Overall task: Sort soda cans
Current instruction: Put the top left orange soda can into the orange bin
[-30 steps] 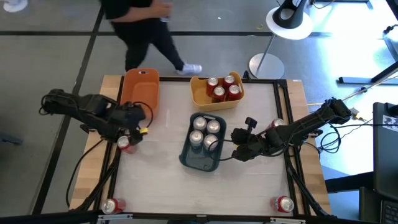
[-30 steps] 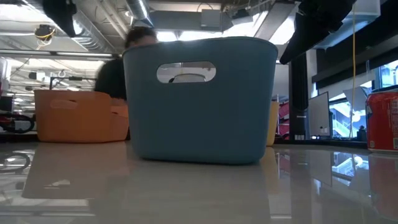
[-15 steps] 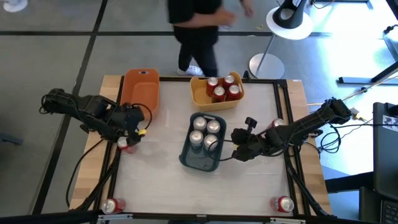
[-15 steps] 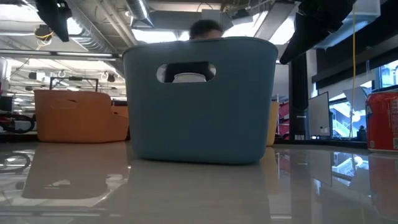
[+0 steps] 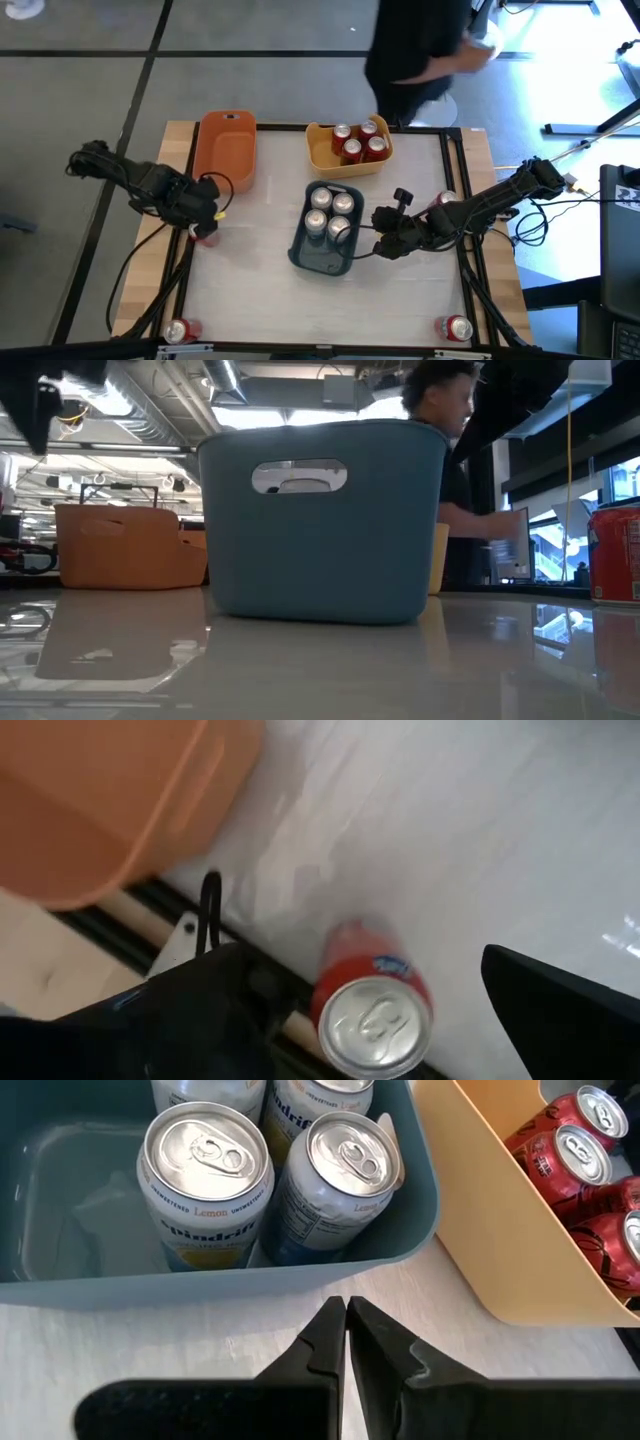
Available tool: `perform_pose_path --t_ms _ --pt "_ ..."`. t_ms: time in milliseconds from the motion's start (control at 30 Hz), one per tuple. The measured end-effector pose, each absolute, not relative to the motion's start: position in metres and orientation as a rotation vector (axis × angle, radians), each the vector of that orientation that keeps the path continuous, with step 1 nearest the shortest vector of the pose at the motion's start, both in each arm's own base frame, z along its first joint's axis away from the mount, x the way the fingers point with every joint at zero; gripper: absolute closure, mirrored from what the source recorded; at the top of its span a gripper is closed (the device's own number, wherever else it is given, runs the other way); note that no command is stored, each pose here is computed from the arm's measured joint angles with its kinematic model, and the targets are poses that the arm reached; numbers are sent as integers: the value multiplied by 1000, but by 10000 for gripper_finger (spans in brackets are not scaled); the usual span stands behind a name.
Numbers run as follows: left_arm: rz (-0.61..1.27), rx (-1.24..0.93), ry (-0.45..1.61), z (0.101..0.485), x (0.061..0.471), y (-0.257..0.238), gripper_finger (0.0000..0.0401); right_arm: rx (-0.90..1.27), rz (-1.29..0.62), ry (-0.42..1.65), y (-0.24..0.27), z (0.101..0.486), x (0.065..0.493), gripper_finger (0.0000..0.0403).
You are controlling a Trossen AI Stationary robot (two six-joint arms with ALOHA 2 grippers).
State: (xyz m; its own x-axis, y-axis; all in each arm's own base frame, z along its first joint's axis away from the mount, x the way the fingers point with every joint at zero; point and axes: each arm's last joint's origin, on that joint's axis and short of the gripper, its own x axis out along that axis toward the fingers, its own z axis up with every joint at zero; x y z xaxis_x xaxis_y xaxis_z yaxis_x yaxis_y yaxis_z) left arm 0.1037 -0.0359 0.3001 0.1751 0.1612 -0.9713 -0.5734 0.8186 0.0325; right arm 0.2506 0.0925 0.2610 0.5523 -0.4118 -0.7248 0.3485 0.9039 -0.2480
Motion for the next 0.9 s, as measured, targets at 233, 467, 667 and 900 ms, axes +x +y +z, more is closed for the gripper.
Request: perform_pose_path --t_ms 233,467,667,900 --pt "514 -350 1412 276 95 -39 1 -80 -449 877 93 261 251 384" --pt "544 -377 1414 271 96 -39 1 -89 -463 866 92 261 251 384" --pt "452 -361 1430 271 98 -42 1 -88 -463 865 92 261 251 384" --pt "351 -255 1496 269 99 -43 1 -88 -463 865 92 261 251 384"
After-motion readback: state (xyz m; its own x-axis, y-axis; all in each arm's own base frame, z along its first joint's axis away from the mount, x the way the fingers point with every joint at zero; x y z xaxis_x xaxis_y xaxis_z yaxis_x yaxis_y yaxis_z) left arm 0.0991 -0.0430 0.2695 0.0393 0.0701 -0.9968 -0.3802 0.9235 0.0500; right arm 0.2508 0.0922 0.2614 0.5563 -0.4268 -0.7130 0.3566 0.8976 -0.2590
